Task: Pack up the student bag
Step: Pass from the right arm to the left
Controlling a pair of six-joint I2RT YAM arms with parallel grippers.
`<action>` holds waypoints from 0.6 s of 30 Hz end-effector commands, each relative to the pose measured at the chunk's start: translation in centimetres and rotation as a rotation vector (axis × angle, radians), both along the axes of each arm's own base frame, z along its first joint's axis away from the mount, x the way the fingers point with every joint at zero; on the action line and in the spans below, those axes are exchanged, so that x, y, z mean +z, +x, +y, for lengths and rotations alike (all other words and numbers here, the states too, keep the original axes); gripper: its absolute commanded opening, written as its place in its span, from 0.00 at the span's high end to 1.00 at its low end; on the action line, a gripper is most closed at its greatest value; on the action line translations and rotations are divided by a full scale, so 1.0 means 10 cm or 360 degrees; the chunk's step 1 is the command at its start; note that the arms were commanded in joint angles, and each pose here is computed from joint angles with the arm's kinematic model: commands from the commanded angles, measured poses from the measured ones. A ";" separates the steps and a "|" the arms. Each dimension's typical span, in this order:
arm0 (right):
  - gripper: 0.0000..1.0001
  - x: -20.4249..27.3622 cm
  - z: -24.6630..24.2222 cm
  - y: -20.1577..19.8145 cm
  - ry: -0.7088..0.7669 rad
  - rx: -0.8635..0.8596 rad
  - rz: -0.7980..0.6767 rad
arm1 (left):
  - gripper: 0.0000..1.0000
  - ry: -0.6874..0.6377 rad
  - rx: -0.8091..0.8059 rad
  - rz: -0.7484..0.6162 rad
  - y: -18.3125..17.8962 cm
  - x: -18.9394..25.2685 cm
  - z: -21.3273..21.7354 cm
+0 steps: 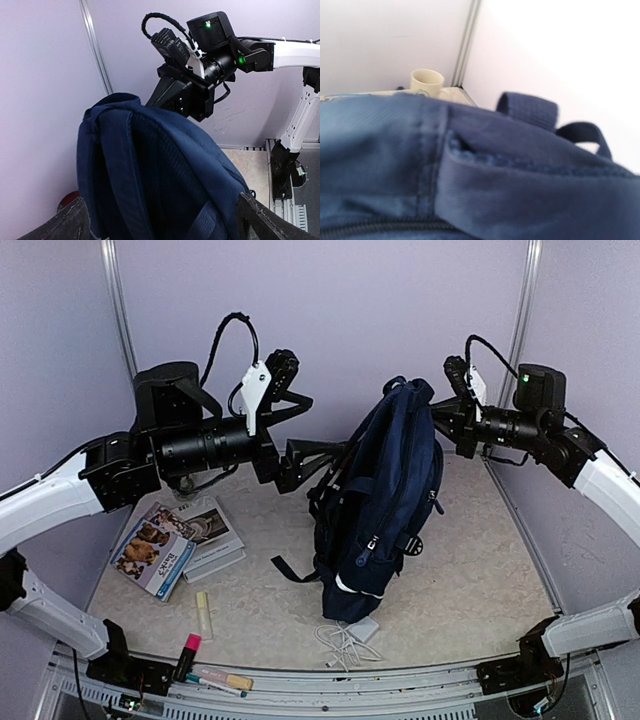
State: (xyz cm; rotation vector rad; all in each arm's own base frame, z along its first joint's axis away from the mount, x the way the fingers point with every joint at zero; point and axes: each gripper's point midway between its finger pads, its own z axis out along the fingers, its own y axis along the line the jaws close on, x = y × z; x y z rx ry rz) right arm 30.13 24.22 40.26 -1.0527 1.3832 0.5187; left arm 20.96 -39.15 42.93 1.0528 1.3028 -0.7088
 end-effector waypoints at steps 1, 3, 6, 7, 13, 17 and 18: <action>1.00 0.21 0.14 0.03 -0.0010 -0.0124 -0.0081 | 0.01 0.0053 -0.0155 0.0246 -0.05 -0.24 -0.36; 1.00 0.27 0.11 0.17 0.0026 -0.0306 -0.0043 | 0.01 0.0034 -0.0205 0.0289 -0.10 -0.23 -0.49; 1.00 0.32 0.10 0.30 0.0082 -0.0485 0.0051 | 0.01 0.0012 -0.0175 0.0313 -0.08 -0.23 -0.58; 1.00 0.33 0.12 0.31 0.0093 -0.0512 0.0076 | 0.01 0.0009 -0.0142 0.0316 -0.04 -0.24 -0.58; 1.00 0.34 0.45 0.19 0.0009 -0.0467 0.0084 | 0.01 0.0035 -0.0050 0.0290 0.09 -0.31 -0.61; 1.00 0.26 0.62 0.14 -0.0065 -0.0402 0.0098 | 0.43 0.0029 -0.0071 0.0275 0.09 -0.30 -0.61; 1.00 0.24 0.65 0.12 -0.0071 -0.0381 0.0103 | 0.60 0.0023 -0.0065 0.0280 0.10 -0.30 -0.60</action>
